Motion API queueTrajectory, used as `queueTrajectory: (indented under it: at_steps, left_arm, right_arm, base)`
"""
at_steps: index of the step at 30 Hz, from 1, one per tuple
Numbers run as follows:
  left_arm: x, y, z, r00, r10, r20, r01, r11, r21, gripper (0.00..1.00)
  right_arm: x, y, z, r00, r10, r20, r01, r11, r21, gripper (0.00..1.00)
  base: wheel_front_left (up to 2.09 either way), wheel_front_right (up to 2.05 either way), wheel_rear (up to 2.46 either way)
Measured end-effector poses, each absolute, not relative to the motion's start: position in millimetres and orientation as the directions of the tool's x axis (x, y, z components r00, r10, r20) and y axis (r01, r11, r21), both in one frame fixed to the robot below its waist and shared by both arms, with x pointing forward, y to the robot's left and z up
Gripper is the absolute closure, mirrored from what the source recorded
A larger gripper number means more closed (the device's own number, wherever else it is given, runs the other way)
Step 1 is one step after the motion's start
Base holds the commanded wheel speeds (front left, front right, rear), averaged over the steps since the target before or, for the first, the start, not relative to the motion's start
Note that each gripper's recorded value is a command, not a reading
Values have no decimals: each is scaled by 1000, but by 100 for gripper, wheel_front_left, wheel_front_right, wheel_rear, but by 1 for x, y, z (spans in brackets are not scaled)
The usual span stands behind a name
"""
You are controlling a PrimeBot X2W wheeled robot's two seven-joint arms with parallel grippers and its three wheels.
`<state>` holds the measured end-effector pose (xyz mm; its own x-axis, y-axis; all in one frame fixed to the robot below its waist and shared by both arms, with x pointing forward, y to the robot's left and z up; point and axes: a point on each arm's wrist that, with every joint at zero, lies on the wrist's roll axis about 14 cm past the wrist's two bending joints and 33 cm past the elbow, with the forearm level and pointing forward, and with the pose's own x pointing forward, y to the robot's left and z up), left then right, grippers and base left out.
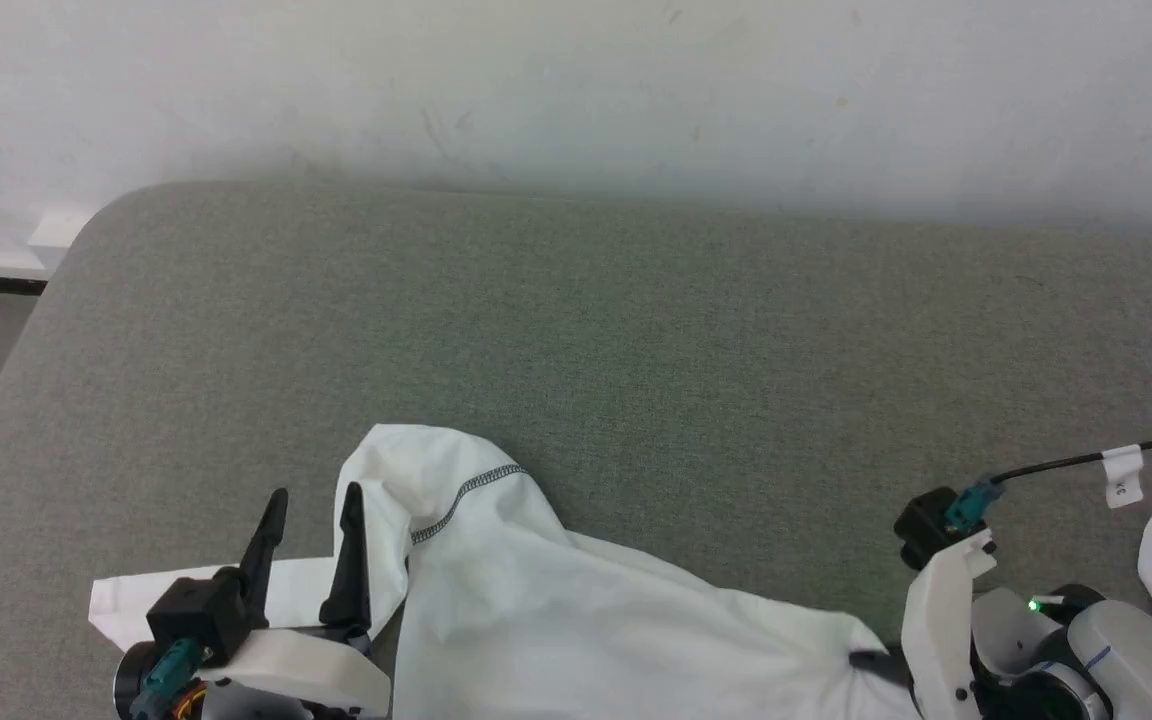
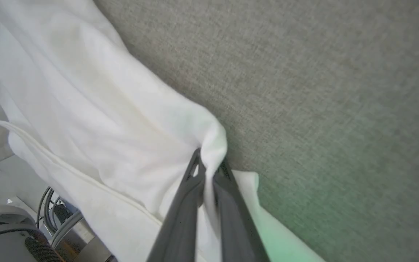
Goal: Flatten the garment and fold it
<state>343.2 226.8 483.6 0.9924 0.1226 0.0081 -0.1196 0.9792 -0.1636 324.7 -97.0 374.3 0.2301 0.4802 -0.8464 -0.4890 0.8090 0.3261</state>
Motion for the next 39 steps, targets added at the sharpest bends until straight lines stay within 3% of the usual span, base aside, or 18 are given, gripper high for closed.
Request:
queueTrajectory:
  at_steps: [2, 7, 9, 11, 14, 17, 19, 20, 26, 30, 35, 39]
  left_arm:
    - [343, 227, 485, 992, 122, 14, -118, 979, -165, 0]
    - [345, 223, 489, 994, 111, 25, -105, 980, -168, 0]
    - [347, 221, 490, 994, 104, 28, -97, 981, -169, 0]
    - [348, 218, 490, 995, 97, 31, -91, 981, -170, 0]
    - [350, 214, 491, 996, 84, 34, -77, 982, -172, 0]
    - [352, 211, 490, 997, 77, 31, -71, 982, -173, 0]
    - [353, 210, 488, 997, 74, 26, -68, 982, -173, 0]
    - [354, 210, 487, 997, 72, 23, -67, 983, -174, 0]
    - [358, 206, 484, 998, 60, 14, -57, 983, -175, 0]
    - [358, 206, 484, 998, 59, 13, -56, 983, -174, 0]
    - [361, 206, 482, 998, 58, 8, -56, 984, -168, 0]
    - [373, 205, 489, 998, 52, 28, -46, 985, -165, 0]
  right_arm:
    - [336, -96, 383, 304, 494, -815, -501, 810, 304, 100]
    - [435, -124, 469, 730, 442, -522, -490, 870, 52, 100]
    - [458, -141, 495, 820, 395, -415, -429, 903, 10, 100]
    - [465, -158, 498, 861, 339, -379, -364, 931, 7, 100]
    - [452, -172, 465, 856, 281, -434, -291, 956, 44, 100]
    - [419, -177, 412, 801, 249, -544, -226, 968, 109, 100]
    - [401, -174, 389, 772, 250, -585, -198, 968, 153, 56]
    - [399, -171, 387, 778, 255, -575, -186, 967, 176, 0]
    - [415, -168, 420, 872, 265, -411, -166, 951, 262, 0]
    - [429, -176, 451, 898, 277, -342, -199, 949, 246, 0]
    - [452, -183, 463, 866, 285, -412, -224, 956, 190, 0]
    - [459, -173, 435, 745, 303, -594, -265, 952, 154, 0]
  base:
    - [0, 0, 0]
    - [0, 0, 0]
    - [0, 0, 0]
    - [0, 0, 0]
    - [0, 0, 0]
    - [0, 0, 0]
    - [0, 0, 0]
    - [0, 0, 0]
    - [0, 0, 0]
    - [0, 0, 0]
    - [0, 0, 0]
    - [0, 0, 0]
